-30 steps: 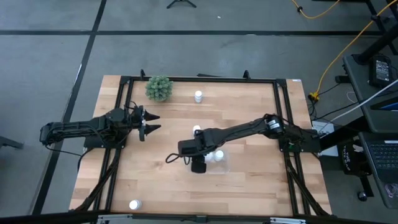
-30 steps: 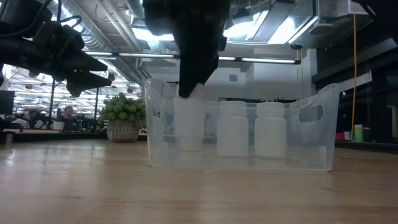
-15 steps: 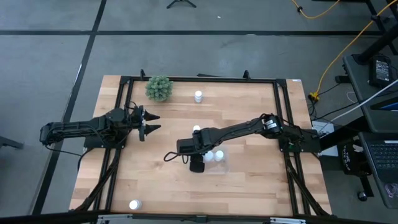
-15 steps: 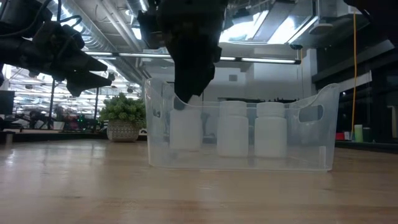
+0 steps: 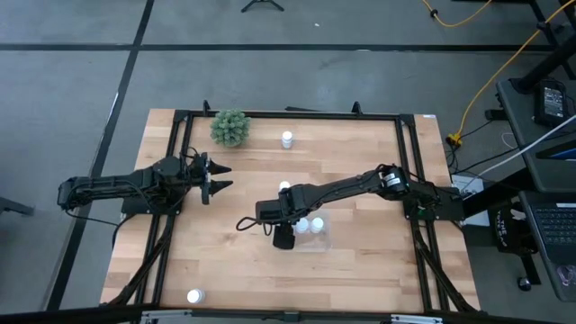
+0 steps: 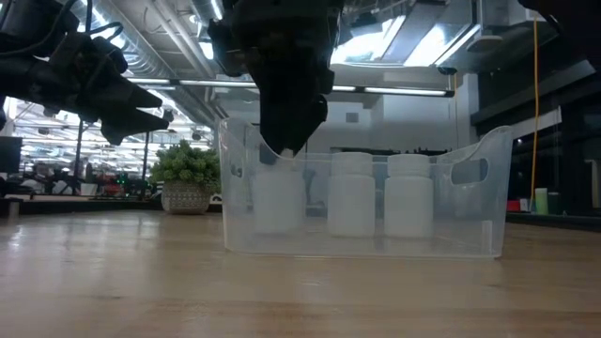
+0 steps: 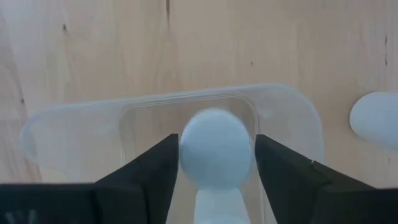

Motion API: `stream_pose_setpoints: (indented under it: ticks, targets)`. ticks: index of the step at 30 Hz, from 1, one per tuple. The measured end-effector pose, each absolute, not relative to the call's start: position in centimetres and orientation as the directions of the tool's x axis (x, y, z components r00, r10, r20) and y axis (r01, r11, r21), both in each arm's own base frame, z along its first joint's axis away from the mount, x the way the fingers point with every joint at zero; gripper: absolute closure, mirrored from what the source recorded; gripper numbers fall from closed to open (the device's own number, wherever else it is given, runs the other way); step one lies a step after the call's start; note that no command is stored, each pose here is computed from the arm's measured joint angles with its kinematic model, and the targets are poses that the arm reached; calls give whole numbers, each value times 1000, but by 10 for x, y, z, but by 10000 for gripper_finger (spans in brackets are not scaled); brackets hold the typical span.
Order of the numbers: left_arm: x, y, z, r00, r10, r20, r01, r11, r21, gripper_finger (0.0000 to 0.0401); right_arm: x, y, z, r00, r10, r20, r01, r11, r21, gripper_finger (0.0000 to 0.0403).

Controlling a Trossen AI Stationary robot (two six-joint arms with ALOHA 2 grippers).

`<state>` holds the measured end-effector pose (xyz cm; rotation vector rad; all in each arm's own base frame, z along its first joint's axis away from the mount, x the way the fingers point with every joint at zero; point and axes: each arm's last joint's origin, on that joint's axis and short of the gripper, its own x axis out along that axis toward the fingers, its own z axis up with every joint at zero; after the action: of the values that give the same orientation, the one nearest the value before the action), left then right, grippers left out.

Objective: Pick and place pill bottles into a basket
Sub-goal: Put the white medicine bottle into the transparent bin

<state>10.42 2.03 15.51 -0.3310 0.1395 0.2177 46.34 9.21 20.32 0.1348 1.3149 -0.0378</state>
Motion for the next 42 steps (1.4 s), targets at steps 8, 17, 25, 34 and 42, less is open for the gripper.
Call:
stream_pose_setpoints:
  ticks: [8,17,25,34,42]
  targets:
    - [104,20,155,967,188,-171,-233,922,-308,148,464,93,210,253,84,-964,117,986,117,153]
    - [104,20,155,967,188,-171,-233,925,-300,148,457,91,278,288,36,-957,127,989,75,151]
    - [104,20,155,967,188,-171,-232,928,-291,148,423,80,330,346,-91,-934,197,980,-23,151]
    - [104,20,155,966,194,-172,-238,928,-287,148,401,61,362,385,-276,-881,223,954,-201,150]
    - [105,21,154,962,204,-183,-251,923,-291,148,393,19,383,422,-348,-837,198,936,-290,150]
